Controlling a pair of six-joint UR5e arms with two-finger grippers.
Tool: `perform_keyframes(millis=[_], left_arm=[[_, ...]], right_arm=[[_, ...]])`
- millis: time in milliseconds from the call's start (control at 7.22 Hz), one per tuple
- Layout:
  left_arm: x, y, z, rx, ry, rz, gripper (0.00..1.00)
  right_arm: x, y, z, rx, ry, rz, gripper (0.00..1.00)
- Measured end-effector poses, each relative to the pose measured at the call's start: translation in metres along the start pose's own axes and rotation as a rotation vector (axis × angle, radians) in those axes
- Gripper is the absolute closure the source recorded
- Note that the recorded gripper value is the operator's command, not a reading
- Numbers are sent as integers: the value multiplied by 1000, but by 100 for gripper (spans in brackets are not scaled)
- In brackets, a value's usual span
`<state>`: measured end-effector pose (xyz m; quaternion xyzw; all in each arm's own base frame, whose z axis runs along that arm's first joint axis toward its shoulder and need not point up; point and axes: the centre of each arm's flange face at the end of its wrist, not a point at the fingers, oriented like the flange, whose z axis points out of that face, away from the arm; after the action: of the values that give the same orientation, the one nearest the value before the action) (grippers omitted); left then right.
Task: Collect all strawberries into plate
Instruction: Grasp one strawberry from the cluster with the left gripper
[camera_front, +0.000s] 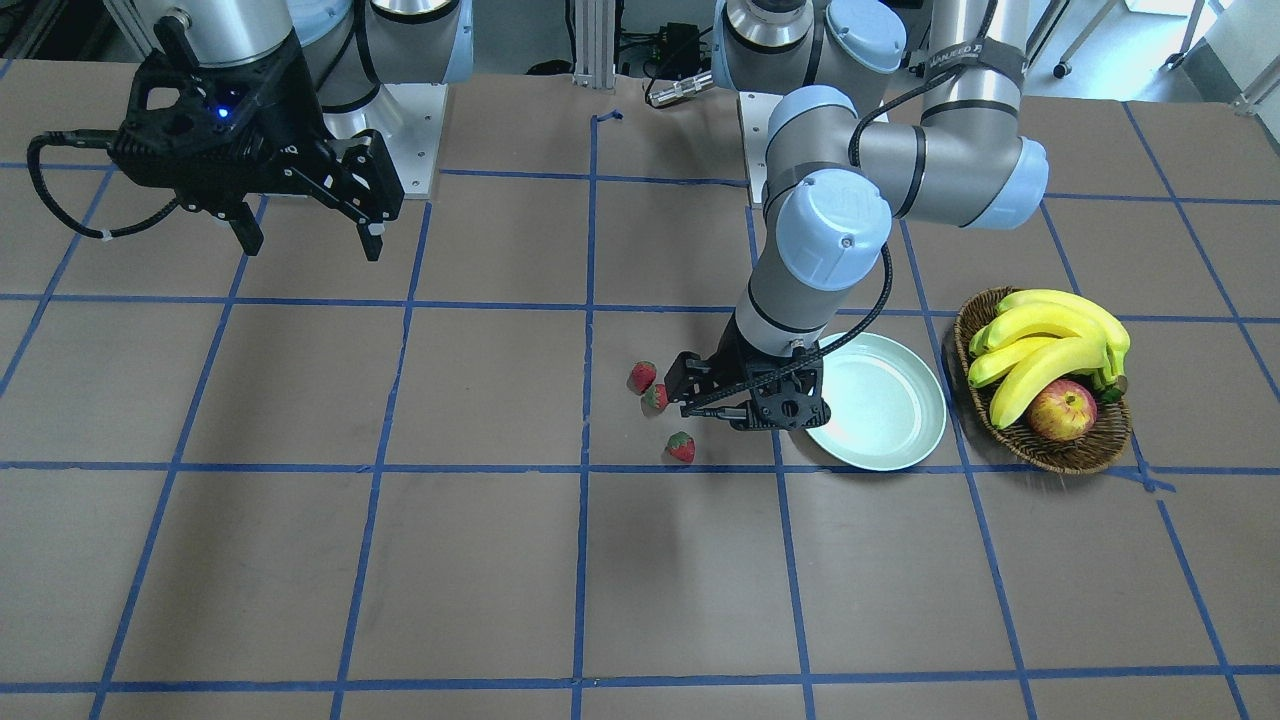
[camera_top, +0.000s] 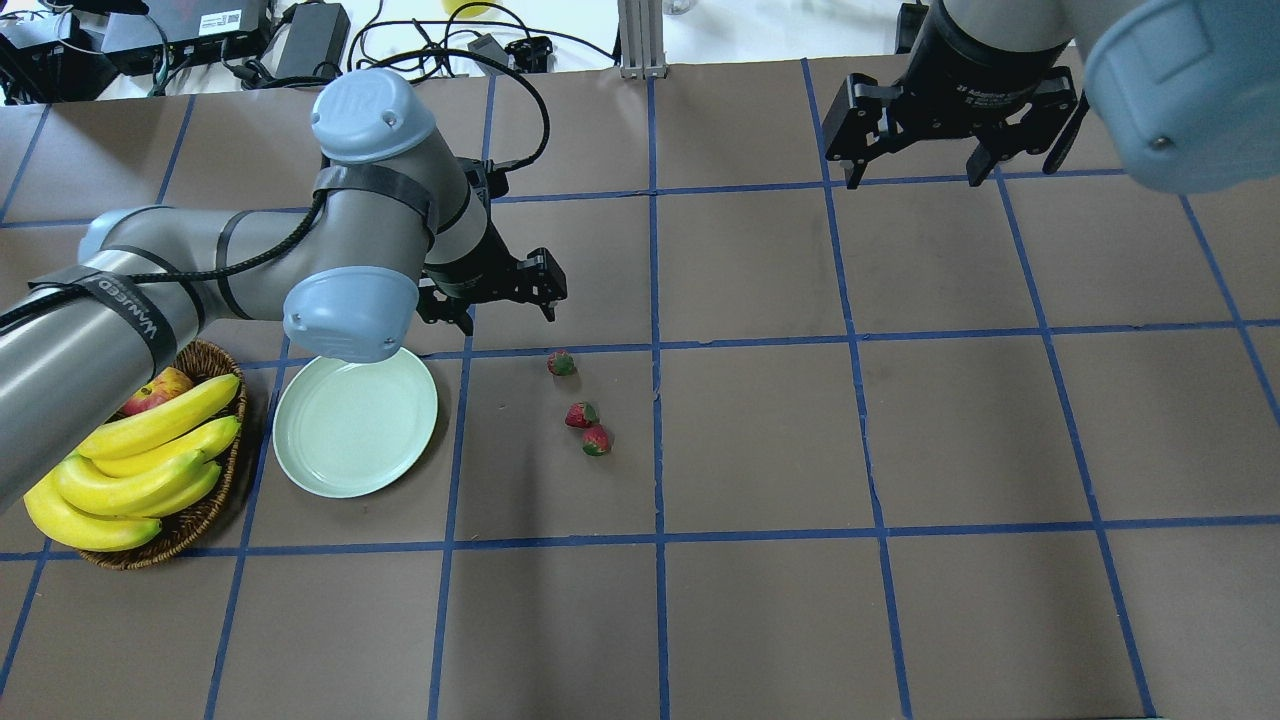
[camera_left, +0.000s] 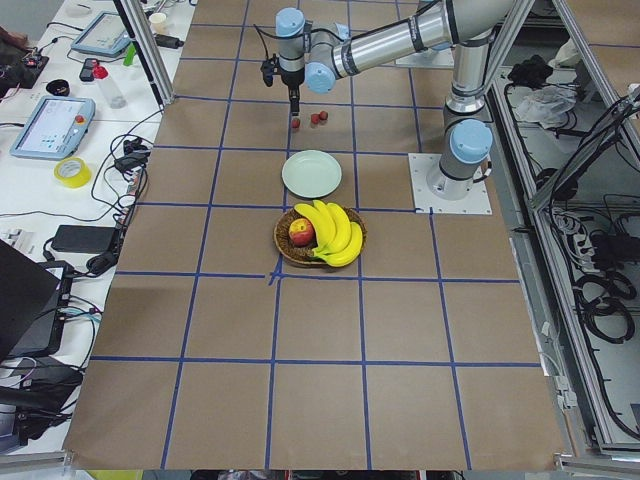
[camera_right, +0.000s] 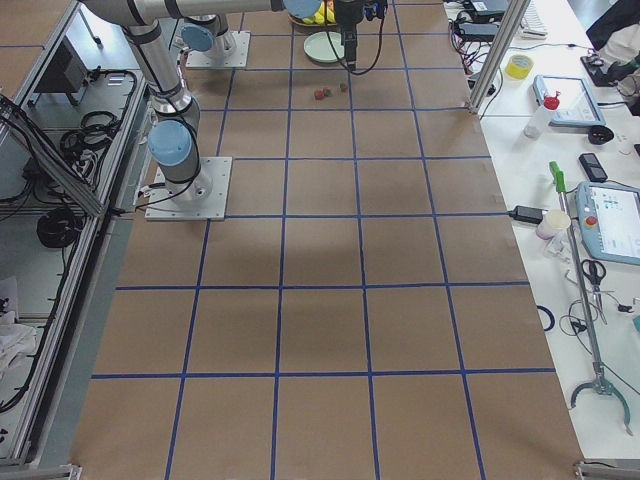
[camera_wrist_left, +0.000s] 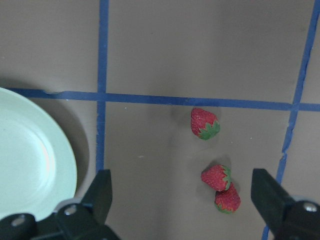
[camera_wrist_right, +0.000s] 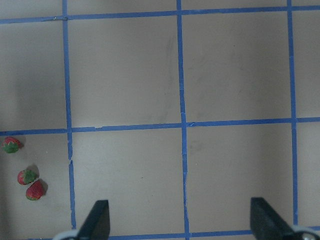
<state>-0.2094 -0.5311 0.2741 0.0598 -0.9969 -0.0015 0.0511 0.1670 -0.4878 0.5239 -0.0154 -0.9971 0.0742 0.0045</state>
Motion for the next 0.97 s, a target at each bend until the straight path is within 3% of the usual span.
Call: perform_keyframes(millis=[693, 831, 970], left_arm=[[14, -10, 69, -35, -6, -85, 9], [17, -12, 81, -36, -7, -84, 21], [18, -13, 90, -40, -8, -82, 53]], right_arm=[[4, 13, -12, 10, 13, 0, 0], [4, 16, -14, 7, 14, 0, 0], [5, 17, -14, 6, 15, 1, 0]])
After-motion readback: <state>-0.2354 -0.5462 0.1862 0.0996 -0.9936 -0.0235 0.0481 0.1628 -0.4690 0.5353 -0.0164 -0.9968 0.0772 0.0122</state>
